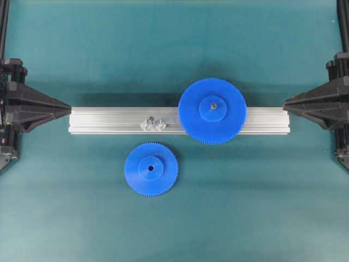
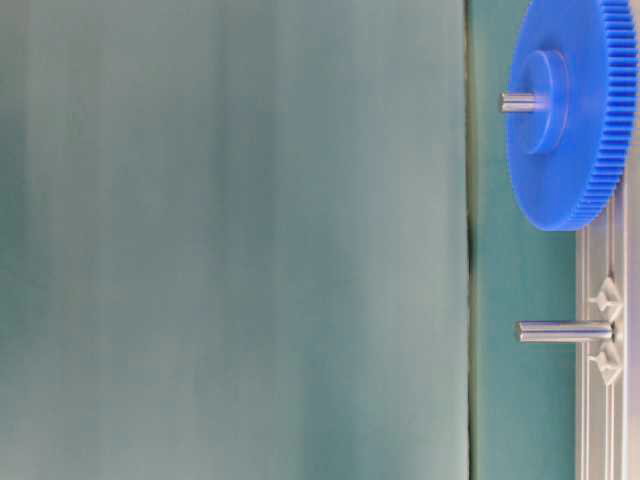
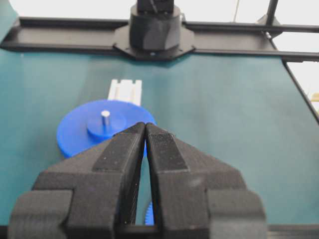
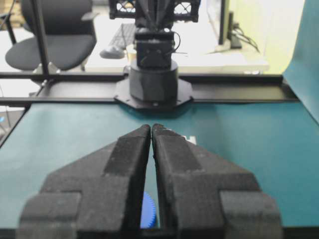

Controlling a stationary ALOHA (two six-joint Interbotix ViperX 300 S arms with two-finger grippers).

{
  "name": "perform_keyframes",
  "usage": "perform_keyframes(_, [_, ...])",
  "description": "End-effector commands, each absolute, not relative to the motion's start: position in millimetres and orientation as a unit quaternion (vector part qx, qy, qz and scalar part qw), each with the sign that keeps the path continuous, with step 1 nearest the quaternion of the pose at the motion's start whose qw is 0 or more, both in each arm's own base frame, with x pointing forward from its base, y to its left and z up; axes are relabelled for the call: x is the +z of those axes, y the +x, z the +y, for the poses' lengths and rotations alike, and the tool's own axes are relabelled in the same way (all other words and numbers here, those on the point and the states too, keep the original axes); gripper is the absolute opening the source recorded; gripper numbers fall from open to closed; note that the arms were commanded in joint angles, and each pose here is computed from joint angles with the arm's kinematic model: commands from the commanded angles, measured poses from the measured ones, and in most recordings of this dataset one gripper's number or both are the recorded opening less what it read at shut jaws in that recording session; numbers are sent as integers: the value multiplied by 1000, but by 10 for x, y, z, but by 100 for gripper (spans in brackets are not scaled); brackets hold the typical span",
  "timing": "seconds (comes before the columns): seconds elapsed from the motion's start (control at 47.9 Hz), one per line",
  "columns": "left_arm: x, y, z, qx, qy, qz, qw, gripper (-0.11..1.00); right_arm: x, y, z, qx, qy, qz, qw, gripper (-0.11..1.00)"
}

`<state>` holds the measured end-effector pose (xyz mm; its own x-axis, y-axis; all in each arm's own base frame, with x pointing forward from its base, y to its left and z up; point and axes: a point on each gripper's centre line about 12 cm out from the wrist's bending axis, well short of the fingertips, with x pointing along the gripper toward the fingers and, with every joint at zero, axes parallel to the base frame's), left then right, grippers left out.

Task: Insert the small gear onto the shaft.
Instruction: 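Move the left gripper over the small blue gear on the table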

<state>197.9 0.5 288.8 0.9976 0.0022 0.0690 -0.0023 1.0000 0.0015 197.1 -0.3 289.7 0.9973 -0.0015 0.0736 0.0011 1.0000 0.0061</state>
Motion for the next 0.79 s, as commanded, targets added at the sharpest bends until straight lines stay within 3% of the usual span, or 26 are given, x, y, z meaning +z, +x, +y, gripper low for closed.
perform_keyframes(0.0, [3036, 2075, -32, -8, -2, -31, 999, 16, 2984, 2012, -11, -3, 7, -44, 999, 16])
perform_keyframes(0.104, [3043, 2161, -36, -9, -2, -1, 1000, 26, 2930, 2067, -13, -4, 24, 9, 1000, 26])
perform_keyframes(0.313, [3052, 2302, -79, -17, -1, 44, 999, 10, 2910, 2146, -8, -4, 26, 104, 994, 26])
perform_keyframes(0.773, [2902, 2787, -261, -38, -44, 155, 986, 10, 2808, 2326, -1, -4, 29, 203, 979, 26])
